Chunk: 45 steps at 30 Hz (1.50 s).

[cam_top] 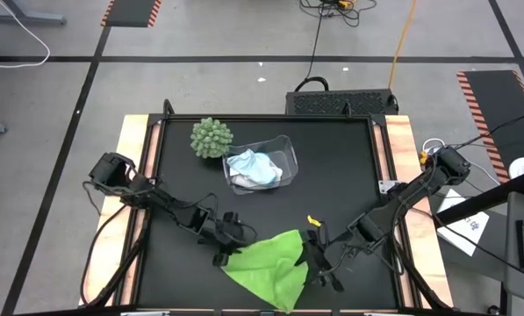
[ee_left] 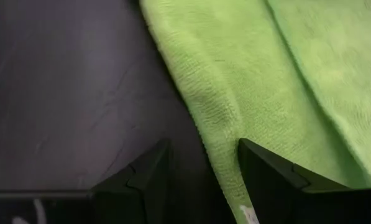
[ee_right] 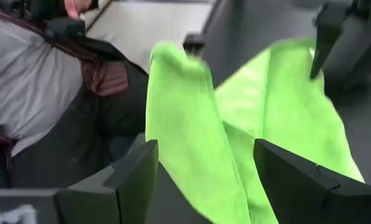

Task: Fold microfiber towels
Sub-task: Fold the green towel

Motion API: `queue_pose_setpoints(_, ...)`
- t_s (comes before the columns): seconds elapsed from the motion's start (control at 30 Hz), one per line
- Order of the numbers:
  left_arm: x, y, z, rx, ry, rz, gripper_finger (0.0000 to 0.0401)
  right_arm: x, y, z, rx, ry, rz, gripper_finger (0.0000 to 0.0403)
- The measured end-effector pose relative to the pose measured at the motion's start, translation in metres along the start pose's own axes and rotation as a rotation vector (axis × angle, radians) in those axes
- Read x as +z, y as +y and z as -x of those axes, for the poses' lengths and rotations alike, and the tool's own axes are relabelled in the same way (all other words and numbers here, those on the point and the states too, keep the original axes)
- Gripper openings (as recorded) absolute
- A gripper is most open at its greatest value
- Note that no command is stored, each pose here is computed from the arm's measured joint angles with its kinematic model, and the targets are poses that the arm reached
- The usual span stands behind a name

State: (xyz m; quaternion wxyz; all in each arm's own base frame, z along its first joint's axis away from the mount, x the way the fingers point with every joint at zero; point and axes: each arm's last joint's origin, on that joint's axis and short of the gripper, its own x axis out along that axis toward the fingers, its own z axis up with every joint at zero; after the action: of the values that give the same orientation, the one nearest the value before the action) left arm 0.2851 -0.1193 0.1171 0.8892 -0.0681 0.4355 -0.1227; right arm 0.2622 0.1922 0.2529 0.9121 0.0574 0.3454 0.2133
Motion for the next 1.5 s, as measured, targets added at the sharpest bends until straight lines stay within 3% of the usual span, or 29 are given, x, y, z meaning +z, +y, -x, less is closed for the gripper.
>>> queue_pose_setpoints(0.2, -0.026, 0.009, 0.0, 0.037, 0.02, 0.118, 0.0191, -0.006, -0.003, 0.0, -0.077, 0.04, -0.014, 0.025)
queue_pose_setpoints(0.53, -0.045, -0.005, 0.001, 0.172, 0.01, 0.262, 0.019, -0.032, -0.028, -0.007, -0.302, 0.073, -0.006, 0.0249)
queue_pose_setpoints(0.6, -0.046, -0.007, 0.001, 0.195, -0.004, 0.248, 0.019, -0.042, -0.037, -0.011, -0.314, 0.07, -0.015, 0.0249)
queue_pose_setpoints(0.7, -0.043, -0.011, 0.006, 0.174, -0.043, 0.136, 0.0191, -0.059, -0.052, -0.016, -0.332, 0.06, -0.031, 0.0249)
queue_pose_setpoints(0.83, -0.029, -0.021, 0.02, 0.108, -0.154, -0.003, 0.0191, -0.078, -0.067, -0.02, -0.339, 0.016, -0.056, 0.0249)
queue_pose_setpoints(0.97, -0.01, -0.026, 0.036, 0.107, -0.261, -0.055, 0.0191, -0.091, -0.073, -0.022, -0.326, -0.025, -0.067, 0.0249)
queue_pose_setpoints(1.17, 0.009, -0.02, 0.033, 0.071, -0.282, -0.082, 0.0191, -0.102, -0.077, -0.021, -0.305, -0.09, -0.048, 0.0249)
queue_pose_setpoints(1.4, 0.011, -0.013, 0.007, -0.042, -0.174, -0.082, 0.0191, -0.104, -0.078, -0.021, -0.299, -0.113, -0.036, 0.0249)
queue_pose_setpoints(1.5, 0.004, -0.006, -0.008, -0.019, -0.11, -0.073, 0.0191, -0.102, -0.077, -0.021, -0.293, -0.132, -0.038, 0.0249)
